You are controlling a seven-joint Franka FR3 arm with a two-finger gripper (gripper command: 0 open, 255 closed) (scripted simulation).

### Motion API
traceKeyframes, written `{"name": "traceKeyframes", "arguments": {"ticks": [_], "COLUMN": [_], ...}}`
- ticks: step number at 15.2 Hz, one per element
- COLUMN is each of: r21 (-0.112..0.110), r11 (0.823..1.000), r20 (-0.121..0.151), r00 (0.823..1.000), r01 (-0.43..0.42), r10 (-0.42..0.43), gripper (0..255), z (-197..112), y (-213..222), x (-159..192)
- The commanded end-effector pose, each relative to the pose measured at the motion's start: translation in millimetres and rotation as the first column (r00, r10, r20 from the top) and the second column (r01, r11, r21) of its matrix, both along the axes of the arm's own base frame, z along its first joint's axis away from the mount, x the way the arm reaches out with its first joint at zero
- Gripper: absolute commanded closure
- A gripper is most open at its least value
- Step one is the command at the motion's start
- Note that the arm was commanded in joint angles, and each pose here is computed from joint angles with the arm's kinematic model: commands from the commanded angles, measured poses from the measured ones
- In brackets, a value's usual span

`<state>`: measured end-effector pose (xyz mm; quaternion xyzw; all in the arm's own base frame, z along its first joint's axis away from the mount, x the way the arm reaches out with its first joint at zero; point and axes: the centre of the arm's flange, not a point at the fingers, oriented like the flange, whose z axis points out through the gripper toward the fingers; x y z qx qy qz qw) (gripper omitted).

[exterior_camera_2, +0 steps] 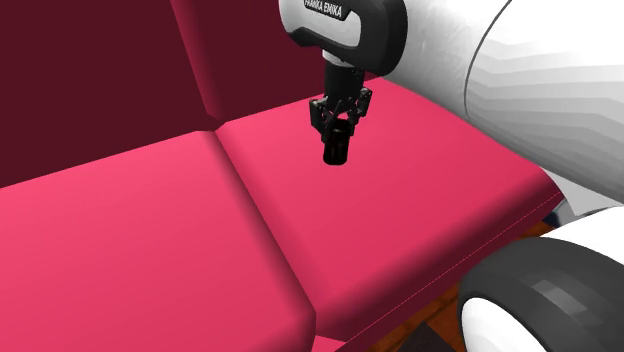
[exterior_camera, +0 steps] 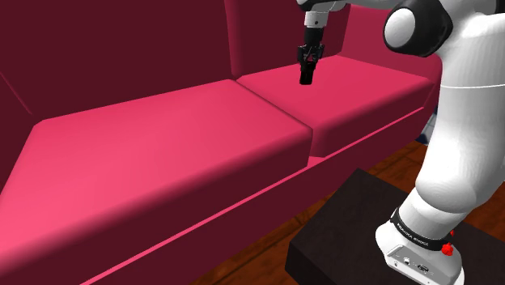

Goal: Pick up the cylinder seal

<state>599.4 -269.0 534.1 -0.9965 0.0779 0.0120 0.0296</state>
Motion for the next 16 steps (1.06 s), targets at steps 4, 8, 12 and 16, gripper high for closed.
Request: {"name": "traceKeyframes", "arguments": {"ticks": [4,8,12,16], "r21": [0.001,0.001,0.001,0.001], "r11": [1.0,1.0,1.0,1.0], "r20": [-0.001,-0.001,-0.001,-0.001], "r00": [1.0,1.0,1.0,1.0], "r01": [0.0,0.0,0.0,0.0], "r10": [0.0,0.0,0.0,0.0], "gripper": [255,255,255,255], "z": [23,45,66,77], "y": [0,0,0,0], "x": [0,0,0,0]}}
